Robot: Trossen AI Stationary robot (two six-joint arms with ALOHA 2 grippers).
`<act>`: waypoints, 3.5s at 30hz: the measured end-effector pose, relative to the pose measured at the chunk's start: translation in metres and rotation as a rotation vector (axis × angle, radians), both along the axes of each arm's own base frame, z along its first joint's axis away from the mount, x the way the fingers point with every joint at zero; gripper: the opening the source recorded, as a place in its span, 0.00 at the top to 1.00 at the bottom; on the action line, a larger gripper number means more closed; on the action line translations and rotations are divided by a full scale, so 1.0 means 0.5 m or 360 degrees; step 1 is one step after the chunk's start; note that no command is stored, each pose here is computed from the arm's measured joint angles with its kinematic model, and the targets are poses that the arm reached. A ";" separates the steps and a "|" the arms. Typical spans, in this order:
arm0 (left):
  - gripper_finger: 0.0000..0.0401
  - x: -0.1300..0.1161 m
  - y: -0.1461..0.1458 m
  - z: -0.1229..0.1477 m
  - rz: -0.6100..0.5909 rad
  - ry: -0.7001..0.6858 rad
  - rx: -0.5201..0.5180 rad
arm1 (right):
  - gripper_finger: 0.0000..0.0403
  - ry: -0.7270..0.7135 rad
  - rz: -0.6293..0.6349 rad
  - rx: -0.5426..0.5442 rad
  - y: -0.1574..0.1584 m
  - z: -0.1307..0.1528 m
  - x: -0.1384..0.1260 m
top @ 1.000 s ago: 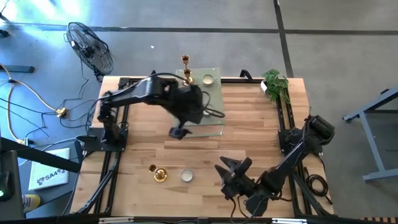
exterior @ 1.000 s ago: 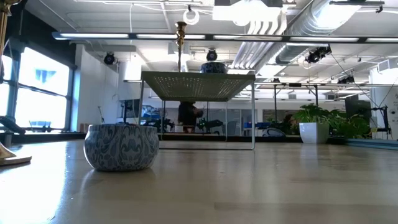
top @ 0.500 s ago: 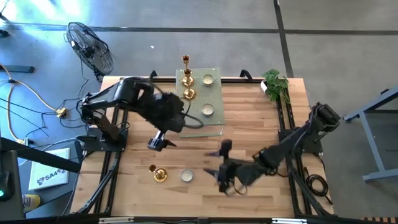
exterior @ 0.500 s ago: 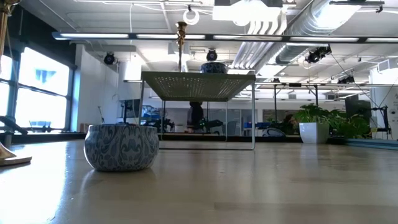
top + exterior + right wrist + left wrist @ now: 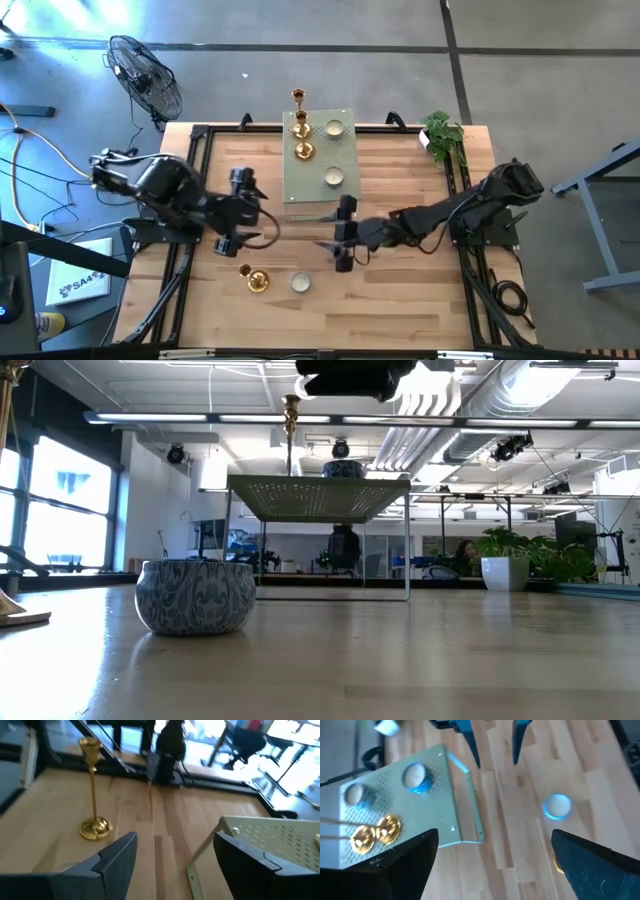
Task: Pick & Place candle stick holders
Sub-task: Put the top blue scented candle on the shelf aligned with the other blue scented candle, then put the gold candle holder on the shelf aligned with the other gold candle holders
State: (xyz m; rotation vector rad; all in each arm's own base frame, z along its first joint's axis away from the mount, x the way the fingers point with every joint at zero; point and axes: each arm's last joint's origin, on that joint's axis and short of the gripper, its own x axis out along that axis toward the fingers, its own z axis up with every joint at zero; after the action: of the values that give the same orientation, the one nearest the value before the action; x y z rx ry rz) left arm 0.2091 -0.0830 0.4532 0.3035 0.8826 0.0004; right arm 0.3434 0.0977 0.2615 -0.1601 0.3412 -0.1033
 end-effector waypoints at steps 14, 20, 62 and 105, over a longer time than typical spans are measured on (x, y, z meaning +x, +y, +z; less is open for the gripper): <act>0.04 -0.120 0.054 -0.105 0.0052 -0.0557 -0.0164 | 0.36 -0.0368 0.0208 0.0408 -0.166 -0.075 -0.057; 0.04 -0.141 0.063 -0.159 -0.0042 -0.0779 -0.0214 | 0.36 -0.0378 0.0268 0.0373 -0.189 -0.072 -0.053; 0.04 -0.142 0.066 -0.237 -0.0052 -0.0974 -0.0096 | 0.36 -0.0243 -0.0064 0.0449 -0.350 -0.123 -0.095; 0.04 -0.133 0.047 -0.282 -0.0269 -0.0574 -0.0362 | 0.36 -0.0223 0.0268 -0.0137 -0.066 -0.061 -0.131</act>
State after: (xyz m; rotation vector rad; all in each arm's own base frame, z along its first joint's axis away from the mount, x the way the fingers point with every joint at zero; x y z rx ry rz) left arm 0.1425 -0.0594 0.3124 0.1566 0.4913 -0.1952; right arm 0.2780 0.0648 0.2309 -0.2647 0.1827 0.0377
